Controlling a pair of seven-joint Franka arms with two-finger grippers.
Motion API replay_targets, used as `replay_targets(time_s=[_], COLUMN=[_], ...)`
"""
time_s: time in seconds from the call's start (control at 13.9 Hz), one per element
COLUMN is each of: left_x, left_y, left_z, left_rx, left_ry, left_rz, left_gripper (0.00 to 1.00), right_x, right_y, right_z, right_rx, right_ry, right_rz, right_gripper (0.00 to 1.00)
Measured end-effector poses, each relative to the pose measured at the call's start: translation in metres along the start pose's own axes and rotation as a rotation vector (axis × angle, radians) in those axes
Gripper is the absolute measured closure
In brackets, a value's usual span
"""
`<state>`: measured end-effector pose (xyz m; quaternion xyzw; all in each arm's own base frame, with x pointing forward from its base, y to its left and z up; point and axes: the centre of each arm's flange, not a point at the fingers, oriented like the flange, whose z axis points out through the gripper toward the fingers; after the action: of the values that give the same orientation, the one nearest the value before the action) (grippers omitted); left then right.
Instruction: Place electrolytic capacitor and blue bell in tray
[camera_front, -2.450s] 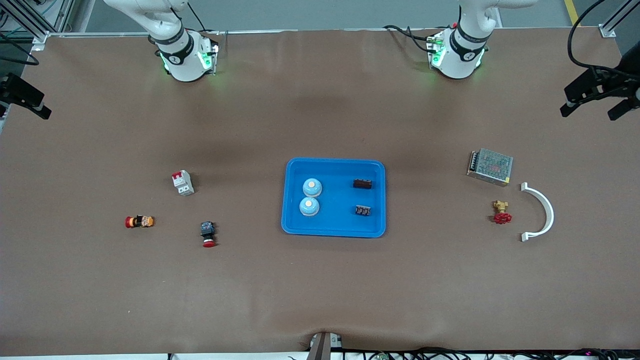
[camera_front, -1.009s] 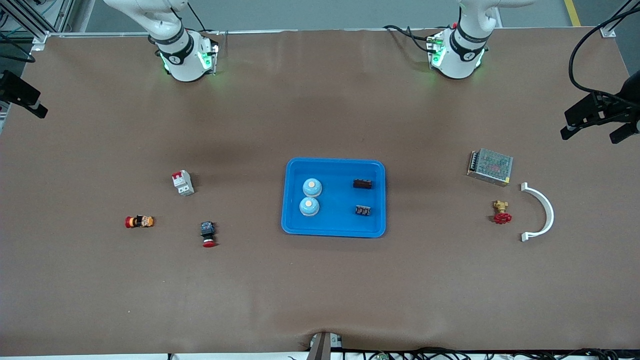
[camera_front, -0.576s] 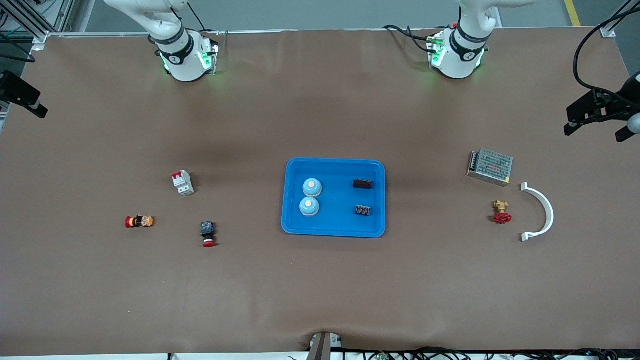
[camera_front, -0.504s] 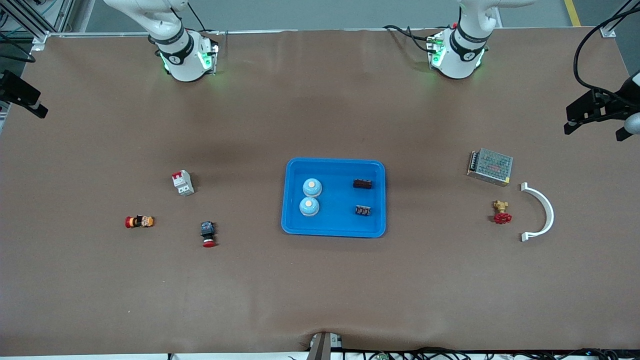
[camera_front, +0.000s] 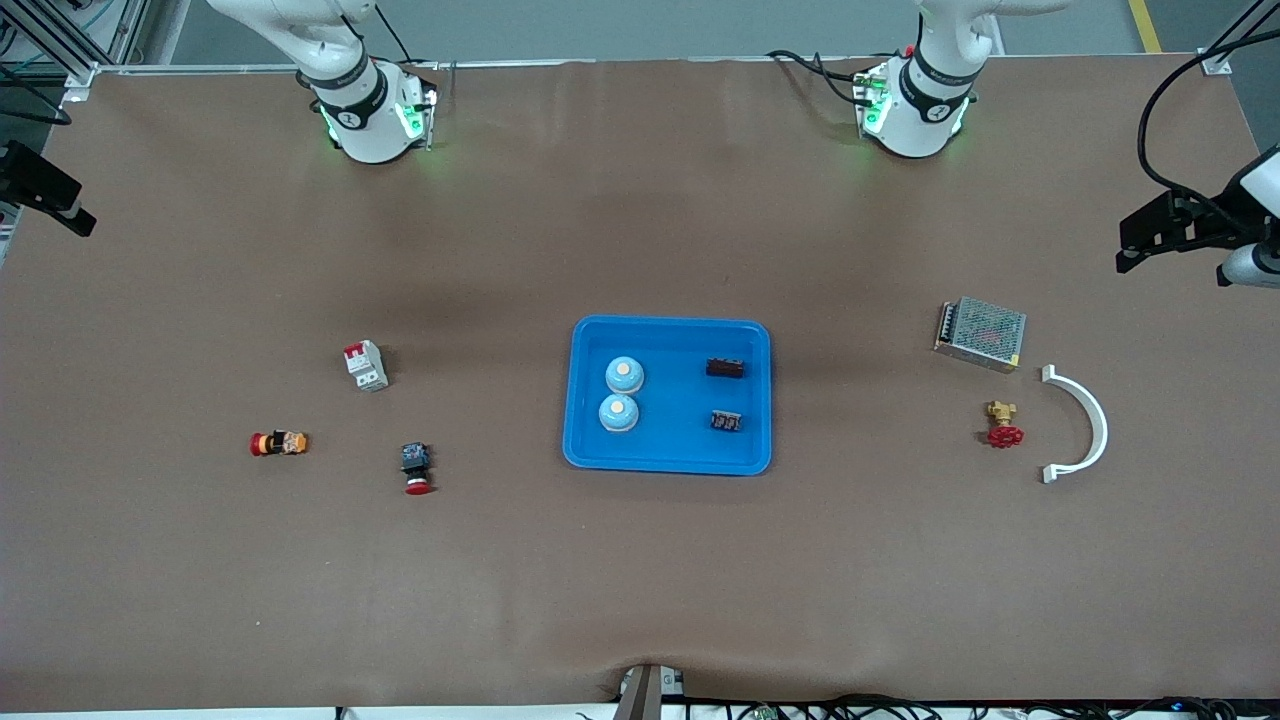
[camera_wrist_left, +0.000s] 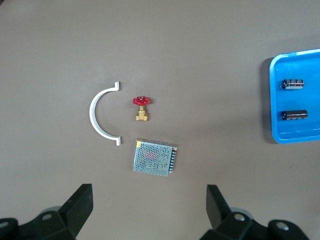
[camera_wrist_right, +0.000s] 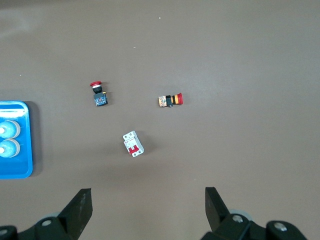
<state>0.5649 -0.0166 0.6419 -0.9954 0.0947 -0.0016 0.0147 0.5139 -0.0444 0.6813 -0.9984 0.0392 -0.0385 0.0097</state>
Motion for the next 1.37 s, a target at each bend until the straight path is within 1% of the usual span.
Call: replay_targets(time_s=[0.14, 0.36, 0.72, 1.08, 1.22, 1.37], left_x=[0.0003, 0.0006, 0.0010, 0.0013, 0.0011, 0.0012], left_y=[0.0001, 0.0004, 0.0030, 0.0038, 0.0027, 0.0027], left_z=[0.0004, -0.0040, -0.0078, -0.0077, -0.0077, -0.0078], left_rx=[0.000, 0.001, 0.002, -0.031, -0.033, -0.034], left_ry=[-0.001, 0.009, 0.017, 0.020, 0.020, 0.020], left_rz=[-0.006, -0.072, -0.077, -0.121, -0.156, -0.162], left_gripper=[0.00, 0.00, 0.00, 0.00, 0.00, 0.00], right_x=[0.0000, 0.0000, 0.0000, 0.0001, 0.0002, 0.0003], right_y=[0.0000, 0.0000, 0.0000, -0.0006, -0.0007, -0.0008], right_z=[0.0000, 0.0000, 0.0000, 0.0003, 0.0004, 0.0005], right_rx=[0.000, 0.000, 0.000, 0.000, 0.000, 0.000], right_ry=[0.000, 0.000, 0.000, -0.001, -0.001, -0.001], right_rz=[0.000, 0.000, 0.000, -0.001, -0.001, -0.001], right_gripper=[0.00, 0.00, 0.00, 0.00, 0.00, 0.00])
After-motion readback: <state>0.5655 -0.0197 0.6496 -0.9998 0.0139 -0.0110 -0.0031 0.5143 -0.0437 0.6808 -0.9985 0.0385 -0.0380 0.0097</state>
